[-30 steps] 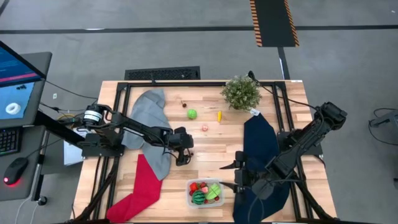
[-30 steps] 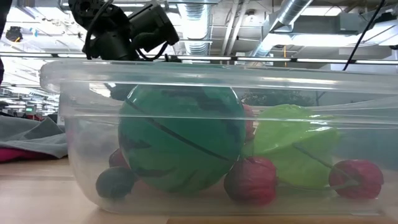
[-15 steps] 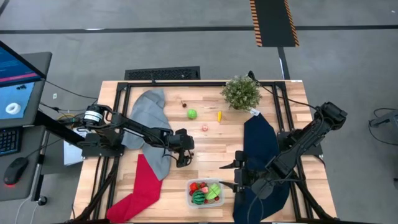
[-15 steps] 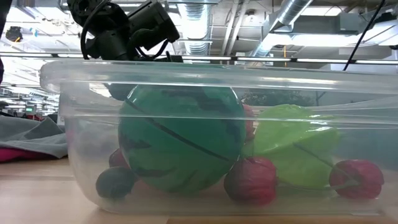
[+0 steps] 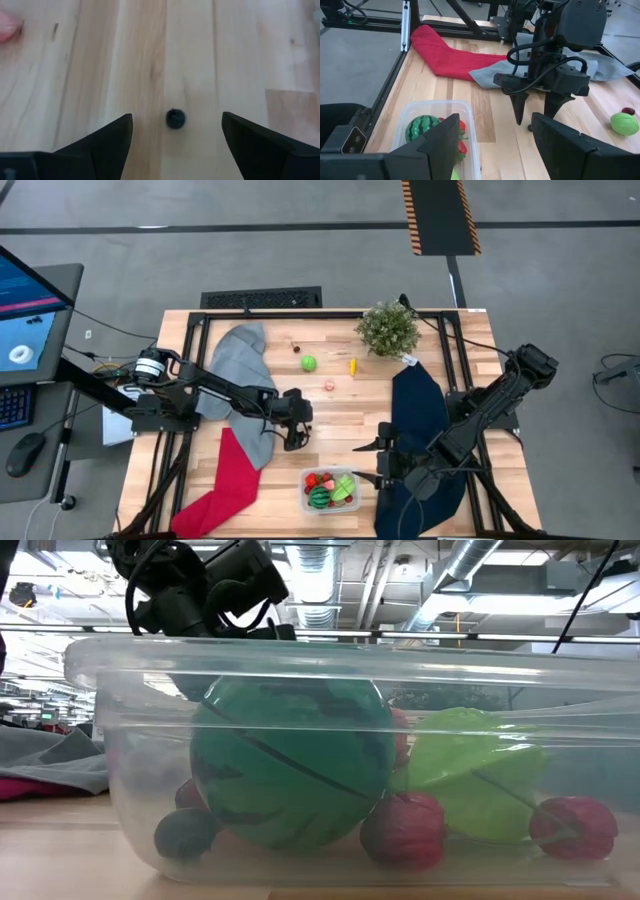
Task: Pick and placing Produce into tupperware
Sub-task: Put the blueberry into the transparent bin
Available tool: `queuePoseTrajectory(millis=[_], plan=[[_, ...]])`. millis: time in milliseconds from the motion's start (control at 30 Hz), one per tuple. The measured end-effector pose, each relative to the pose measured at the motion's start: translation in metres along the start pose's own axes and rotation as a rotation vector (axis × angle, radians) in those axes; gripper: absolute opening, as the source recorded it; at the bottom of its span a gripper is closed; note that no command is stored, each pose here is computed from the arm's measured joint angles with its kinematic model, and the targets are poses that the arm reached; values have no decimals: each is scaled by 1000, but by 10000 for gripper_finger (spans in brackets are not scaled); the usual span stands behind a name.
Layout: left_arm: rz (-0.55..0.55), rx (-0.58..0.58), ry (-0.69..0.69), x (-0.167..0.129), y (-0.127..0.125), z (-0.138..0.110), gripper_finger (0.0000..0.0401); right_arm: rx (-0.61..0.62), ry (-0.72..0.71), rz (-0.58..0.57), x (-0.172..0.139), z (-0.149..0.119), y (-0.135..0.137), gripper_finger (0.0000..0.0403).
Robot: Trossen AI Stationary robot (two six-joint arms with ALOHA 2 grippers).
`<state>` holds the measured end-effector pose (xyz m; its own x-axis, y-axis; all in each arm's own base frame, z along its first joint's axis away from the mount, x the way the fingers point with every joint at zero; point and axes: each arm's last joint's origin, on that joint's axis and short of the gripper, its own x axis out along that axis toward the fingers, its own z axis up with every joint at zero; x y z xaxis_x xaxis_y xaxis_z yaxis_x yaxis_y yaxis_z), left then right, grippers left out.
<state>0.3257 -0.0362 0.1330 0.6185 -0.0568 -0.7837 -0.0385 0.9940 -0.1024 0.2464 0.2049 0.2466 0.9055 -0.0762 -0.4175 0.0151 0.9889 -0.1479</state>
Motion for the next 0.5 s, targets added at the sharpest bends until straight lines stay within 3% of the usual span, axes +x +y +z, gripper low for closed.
queuePoseTrajectory(millis=[500], plan=[[12,4,23,8,-3,-6,294,3,-3,1,0,0,0,270]])
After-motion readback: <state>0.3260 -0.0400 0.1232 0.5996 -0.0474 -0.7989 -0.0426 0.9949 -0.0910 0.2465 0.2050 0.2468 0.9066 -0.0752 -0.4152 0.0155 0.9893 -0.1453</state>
